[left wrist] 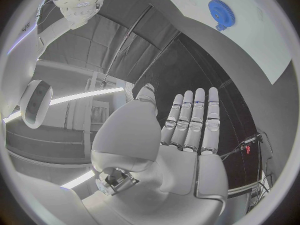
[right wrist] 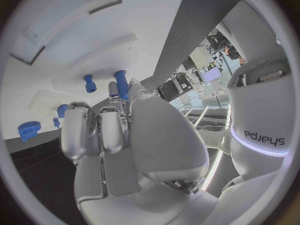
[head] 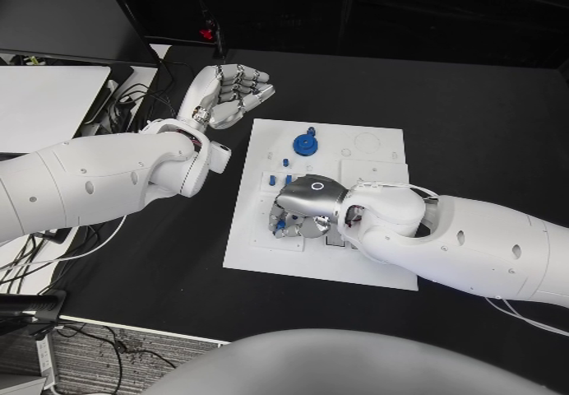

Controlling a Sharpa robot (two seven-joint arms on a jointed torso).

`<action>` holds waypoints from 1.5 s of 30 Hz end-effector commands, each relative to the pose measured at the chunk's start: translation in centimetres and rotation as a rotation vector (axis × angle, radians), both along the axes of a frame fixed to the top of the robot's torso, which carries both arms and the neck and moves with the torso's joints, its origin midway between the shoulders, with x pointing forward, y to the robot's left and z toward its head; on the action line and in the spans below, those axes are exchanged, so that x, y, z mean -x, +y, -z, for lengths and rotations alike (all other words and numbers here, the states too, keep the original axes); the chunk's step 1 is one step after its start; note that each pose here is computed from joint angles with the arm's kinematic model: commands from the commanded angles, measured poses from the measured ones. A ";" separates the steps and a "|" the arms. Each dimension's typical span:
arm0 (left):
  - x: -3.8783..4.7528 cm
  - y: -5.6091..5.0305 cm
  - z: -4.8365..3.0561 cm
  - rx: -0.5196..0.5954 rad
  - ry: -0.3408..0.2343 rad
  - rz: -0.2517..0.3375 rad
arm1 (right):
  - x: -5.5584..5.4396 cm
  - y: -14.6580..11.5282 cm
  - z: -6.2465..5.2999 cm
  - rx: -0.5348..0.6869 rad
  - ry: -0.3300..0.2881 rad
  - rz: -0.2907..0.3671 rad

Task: Assemble the parts on the task board

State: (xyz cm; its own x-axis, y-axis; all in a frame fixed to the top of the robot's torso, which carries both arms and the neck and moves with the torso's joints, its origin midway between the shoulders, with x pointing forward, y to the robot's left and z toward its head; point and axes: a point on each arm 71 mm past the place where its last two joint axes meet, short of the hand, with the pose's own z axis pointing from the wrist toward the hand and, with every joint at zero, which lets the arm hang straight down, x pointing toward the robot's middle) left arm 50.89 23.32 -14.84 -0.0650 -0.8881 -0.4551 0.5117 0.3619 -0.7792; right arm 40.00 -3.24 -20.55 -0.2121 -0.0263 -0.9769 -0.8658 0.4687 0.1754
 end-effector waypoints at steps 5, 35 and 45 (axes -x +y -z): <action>0.14 -0.2 -0.35 0.006 -0.040 0.022 | 0.0 0.1 0.2 0.044 -0.008 -0.004; 0.09 -0.2 -0.34 0.006 -0.038 0.024 | 0.3 0.2 -1.2 -0.129 -0.082 -0.003; 0.01 0.0 -0.33 0.004 -0.038 0.020 | 0.2 -3.8 -3.4 -0.530 0.105 0.154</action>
State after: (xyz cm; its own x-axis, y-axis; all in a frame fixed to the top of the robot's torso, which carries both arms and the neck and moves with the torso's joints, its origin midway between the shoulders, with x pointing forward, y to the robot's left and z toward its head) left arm 51.01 23.45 -14.86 -0.0614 -0.8873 -0.4570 0.5109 0.3654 -0.7781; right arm 39.44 -6.31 -18.34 -0.2066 0.2863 -0.9356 -0.8254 0.4625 0.3238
